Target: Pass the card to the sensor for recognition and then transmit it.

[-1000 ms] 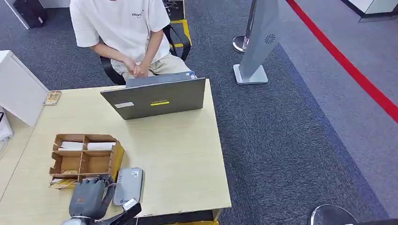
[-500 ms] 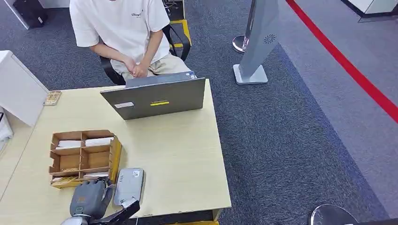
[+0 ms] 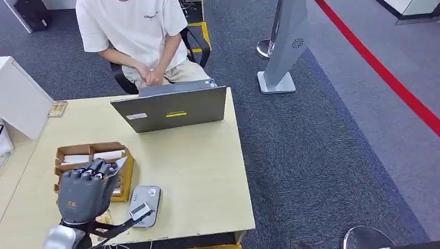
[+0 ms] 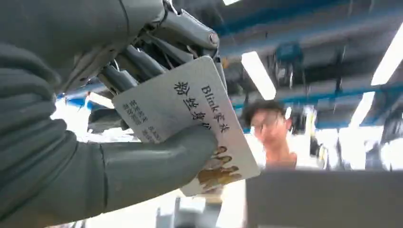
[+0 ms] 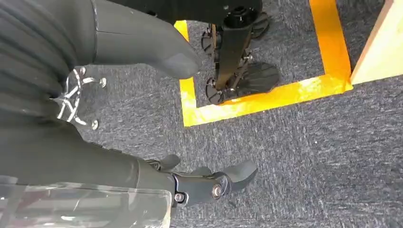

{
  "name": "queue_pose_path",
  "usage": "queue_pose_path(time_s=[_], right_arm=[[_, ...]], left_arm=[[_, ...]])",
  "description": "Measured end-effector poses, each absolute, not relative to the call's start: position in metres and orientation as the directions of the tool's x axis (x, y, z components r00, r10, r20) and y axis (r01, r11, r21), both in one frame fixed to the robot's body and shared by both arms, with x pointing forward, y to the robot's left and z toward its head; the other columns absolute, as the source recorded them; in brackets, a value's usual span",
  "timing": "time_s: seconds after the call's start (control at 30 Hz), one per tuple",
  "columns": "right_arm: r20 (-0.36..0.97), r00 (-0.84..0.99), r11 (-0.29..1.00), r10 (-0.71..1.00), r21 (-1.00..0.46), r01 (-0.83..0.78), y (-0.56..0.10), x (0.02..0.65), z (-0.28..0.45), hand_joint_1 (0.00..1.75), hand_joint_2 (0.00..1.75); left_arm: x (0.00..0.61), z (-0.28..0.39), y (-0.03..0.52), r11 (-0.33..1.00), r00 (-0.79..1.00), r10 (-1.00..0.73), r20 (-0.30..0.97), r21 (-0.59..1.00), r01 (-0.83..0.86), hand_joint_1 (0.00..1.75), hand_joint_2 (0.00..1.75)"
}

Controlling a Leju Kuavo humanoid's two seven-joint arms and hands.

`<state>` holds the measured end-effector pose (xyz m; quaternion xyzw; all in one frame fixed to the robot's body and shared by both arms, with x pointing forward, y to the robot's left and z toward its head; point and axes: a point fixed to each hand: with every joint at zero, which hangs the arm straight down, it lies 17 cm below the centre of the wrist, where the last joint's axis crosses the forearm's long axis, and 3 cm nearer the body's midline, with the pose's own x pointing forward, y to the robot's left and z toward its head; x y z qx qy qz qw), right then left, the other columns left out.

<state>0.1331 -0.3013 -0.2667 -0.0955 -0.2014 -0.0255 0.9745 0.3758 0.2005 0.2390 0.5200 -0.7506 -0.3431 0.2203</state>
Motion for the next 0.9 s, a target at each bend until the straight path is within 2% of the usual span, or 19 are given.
queue_pose_path(time_s=[0.17,0.4,0.6,0.7,0.9], right_arm=[[0.405,0.914,0.982,-0.005,-0.169,0.08,-0.295,0.139,-0.265,0.0,1.75],[0.402,0.916,0.984,-0.001,-0.165,0.073,-0.292,0.139,-0.266,0.0,1.75],[0.383,0.923,0.987,0.035,-0.158,0.029,-0.284,0.141,-0.266,0.0,1.75],[0.372,0.926,0.988,0.07,-0.153,-0.014,-0.275,0.148,-0.265,0.0,1.75],[0.358,0.92,0.983,0.158,-0.147,-0.111,-0.259,0.164,-0.262,0.0,1.75]], left_arm=[[0.372,0.313,0.19,0.278,-0.404,-0.911,-0.082,0.603,-0.748,1.75,1.75],[0.363,0.348,0.183,0.303,-0.423,-0.898,-0.123,0.526,-0.795,1.75,1.75],[0.381,0.434,0.188,0.312,-0.391,-0.905,-0.166,0.367,-0.877,1.75,1.75],[0.425,0.473,0.19,0.25,-0.331,-0.925,-0.185,0.359,-0.899,1.75,1.75],[0.546,0.517,0.216,-0.005,-0.104,-0.968,-0.228,0.434,-0.901,1.75,1.75]])
